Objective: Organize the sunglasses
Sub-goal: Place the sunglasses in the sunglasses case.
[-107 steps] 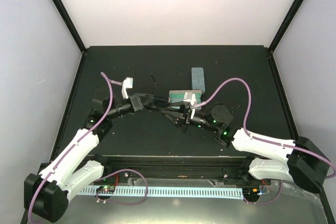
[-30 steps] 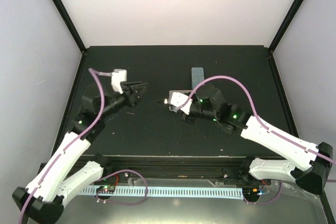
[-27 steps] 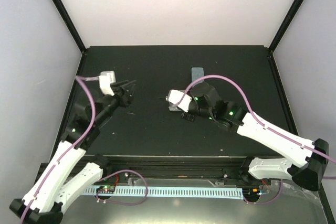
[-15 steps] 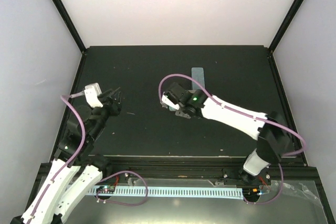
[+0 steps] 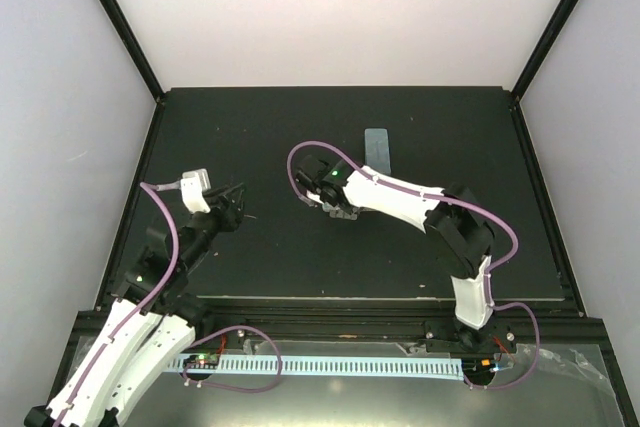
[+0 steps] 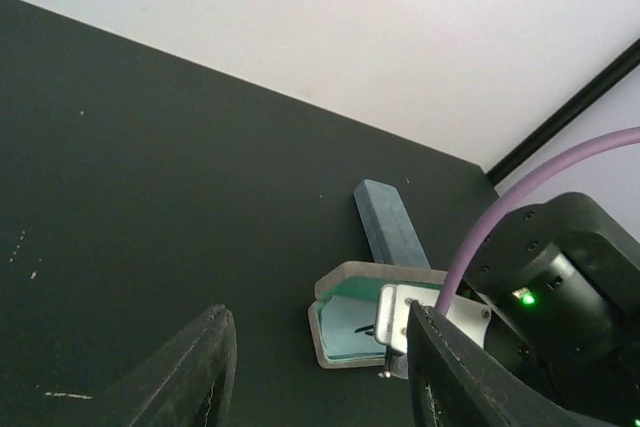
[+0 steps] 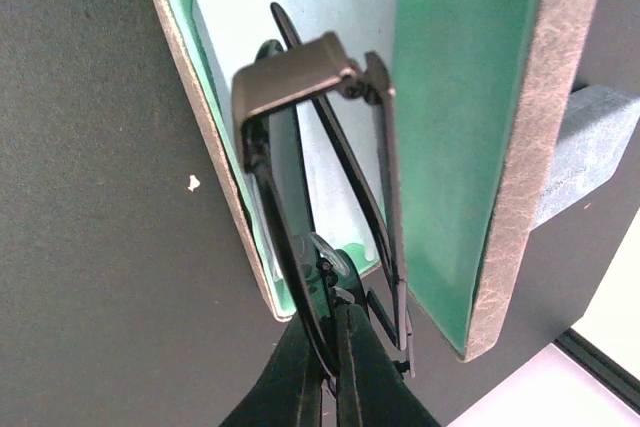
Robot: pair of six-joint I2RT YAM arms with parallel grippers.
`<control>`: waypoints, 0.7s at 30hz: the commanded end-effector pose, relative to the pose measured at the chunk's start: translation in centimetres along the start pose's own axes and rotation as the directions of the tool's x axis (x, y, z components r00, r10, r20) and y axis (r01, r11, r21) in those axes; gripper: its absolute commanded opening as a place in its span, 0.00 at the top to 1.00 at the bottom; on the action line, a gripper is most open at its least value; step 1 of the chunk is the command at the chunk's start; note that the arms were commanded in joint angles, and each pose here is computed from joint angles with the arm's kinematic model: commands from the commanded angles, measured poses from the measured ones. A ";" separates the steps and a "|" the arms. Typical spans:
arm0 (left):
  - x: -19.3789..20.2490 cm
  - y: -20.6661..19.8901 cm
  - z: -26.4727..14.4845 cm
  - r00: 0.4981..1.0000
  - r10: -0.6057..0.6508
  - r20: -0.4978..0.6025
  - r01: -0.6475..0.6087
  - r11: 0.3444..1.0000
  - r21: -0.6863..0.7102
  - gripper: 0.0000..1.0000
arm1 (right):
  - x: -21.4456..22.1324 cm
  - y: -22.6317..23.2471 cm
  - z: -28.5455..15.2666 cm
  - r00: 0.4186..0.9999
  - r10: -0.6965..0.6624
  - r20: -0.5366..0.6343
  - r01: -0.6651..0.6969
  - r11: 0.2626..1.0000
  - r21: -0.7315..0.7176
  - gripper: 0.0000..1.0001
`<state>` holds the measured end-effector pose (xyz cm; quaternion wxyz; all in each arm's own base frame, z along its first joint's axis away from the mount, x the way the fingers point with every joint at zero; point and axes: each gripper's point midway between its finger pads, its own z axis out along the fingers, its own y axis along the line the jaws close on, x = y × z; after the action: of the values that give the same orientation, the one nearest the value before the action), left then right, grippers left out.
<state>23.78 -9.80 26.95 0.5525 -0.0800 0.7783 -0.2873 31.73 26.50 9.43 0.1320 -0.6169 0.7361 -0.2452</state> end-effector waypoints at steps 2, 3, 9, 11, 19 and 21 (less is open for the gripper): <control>0.3 -0.4 0.1 1.000 -0.012 -0.015 0.013 1.000 0.025 0.51 | 0.6 -0.1 0.4 0.996 -0.060 -0.061 0.059 0.998 -0.019 0.99; 0.3 -0.4 0.1 1.000 -0.012 -0.016 0.012 1.000 0.025 0.52 | 0.5 0.1 0.8 0.996 -0.064 -0.067 0.062 0.998 -0.031 0.99; 0.5 -0.5 0.2 1.000 -0.010 -0.022 0.011 0.999 0.030 0.52 | 0.5 1.0 1.7 0.992 -0.088 -0.093 0.080 0.993 -0.087 0.98; 0.7 -0.5 0.3 0.999 -0.006 -0.032 0.007 0.999 0.035 0.51 | 0.7 1.2 2.1 0.991 -0.089 -0.104 0.079 0.992 -0.096 0.97; 1.8 -0.5 0.9 0.996 0.010 -0.088 -0.007 0.999 0.041 0.51 | 0.5 1.2 3.2 0.989 -0.061 -0.136 0.043 0.991 -0.130 0.95; 2.0 -0.5 1.0 0.995 0.012 -0.095 -0.008 0.999 0.044 0.51 | 0.4 1.2 3.4 0.989 -0.050 -0.142 0.030 0.990 -0.139 0.94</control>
<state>23.99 -10.89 25.66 0.5258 -0.0663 0.7941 -0.2976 32.04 25.50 6.07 0.0399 -0.6302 0.7345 -0.2486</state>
